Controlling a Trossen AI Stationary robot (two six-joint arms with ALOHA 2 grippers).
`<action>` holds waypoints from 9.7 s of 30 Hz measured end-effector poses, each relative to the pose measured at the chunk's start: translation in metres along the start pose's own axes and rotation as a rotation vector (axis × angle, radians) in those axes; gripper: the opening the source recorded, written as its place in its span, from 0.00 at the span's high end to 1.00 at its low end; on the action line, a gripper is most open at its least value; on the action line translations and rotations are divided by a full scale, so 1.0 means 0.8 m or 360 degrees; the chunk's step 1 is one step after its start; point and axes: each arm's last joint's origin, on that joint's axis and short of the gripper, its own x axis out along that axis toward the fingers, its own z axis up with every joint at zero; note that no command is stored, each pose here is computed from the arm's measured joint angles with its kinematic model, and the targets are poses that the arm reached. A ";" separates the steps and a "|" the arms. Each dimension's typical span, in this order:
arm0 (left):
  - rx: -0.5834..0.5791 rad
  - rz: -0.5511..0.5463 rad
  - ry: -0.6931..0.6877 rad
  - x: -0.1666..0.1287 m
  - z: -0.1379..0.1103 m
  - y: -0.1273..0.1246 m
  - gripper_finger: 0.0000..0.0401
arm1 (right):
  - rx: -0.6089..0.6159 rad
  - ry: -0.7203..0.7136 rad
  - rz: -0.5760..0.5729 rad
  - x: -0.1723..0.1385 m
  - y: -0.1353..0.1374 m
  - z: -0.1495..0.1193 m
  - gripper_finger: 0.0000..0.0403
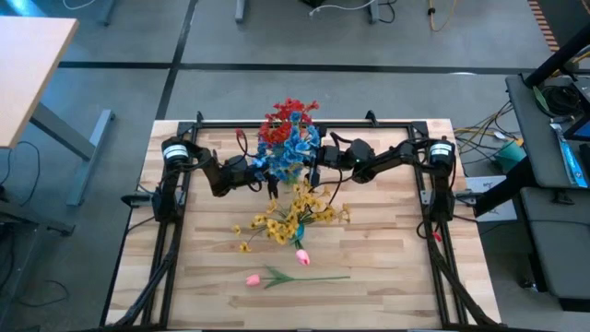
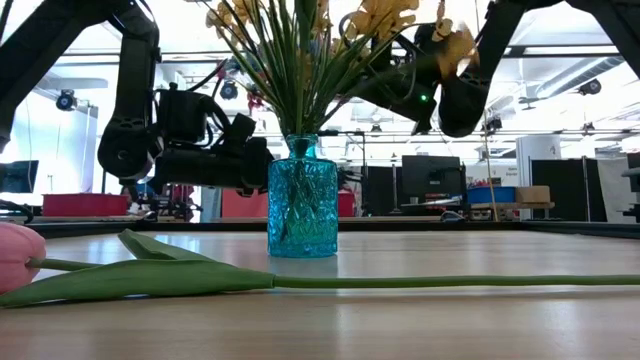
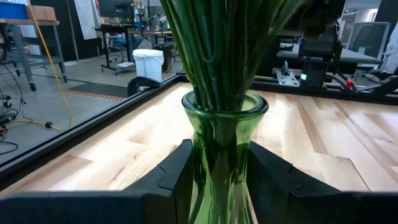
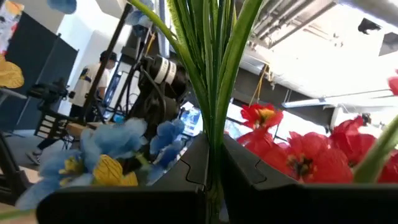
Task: Sort flowers into vase by color
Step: Put the blue flowers into the green vase
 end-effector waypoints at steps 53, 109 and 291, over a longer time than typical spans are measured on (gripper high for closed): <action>0.0000 -0.0011 -0.0011 0.001 0.001 0.000 0.74 | 0.0029 0.0215 -0.0185 -0.015 0.000 -0.025 0.96; -0.0003 -0.0023 -0.0014 0.001 0.001 -0.001 0.74 | 0.0704 0.0861 -0.0040 -0.026 0.015 -0.054 0.96; 0.1063 -0.0284 0.0052 -0.032 0.336 -0.155 0.54 | 0.1357 0.1379 -0.0613 -0.006 -0.045 0.102 0.19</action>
